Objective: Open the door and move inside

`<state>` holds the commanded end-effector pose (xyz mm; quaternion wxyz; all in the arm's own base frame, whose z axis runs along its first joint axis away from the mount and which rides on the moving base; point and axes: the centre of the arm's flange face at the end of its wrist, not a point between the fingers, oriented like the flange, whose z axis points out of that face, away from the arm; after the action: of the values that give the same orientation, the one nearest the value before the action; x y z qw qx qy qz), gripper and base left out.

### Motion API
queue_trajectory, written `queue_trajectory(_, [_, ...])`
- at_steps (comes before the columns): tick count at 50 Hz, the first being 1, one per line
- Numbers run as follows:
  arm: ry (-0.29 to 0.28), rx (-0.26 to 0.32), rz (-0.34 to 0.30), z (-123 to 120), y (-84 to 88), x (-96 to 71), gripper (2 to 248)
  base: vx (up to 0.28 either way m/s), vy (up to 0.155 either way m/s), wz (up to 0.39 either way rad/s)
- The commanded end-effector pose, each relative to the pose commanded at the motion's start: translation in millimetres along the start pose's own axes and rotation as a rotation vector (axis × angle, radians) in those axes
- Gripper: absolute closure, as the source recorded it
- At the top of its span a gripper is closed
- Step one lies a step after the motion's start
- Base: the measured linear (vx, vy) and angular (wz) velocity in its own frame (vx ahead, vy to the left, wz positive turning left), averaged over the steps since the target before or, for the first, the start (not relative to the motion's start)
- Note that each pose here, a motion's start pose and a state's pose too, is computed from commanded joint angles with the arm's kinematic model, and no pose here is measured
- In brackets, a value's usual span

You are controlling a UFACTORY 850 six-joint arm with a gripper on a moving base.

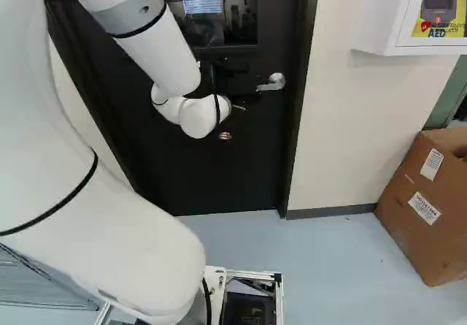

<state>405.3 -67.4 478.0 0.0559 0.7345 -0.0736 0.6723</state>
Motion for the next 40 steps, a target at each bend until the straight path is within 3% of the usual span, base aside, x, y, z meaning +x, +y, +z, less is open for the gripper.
queue_trajectory(40, [0.129, 0.1, -0.184, 22.6, 30.6, 47.9, 3, 0.0, 0.0, 0.0])
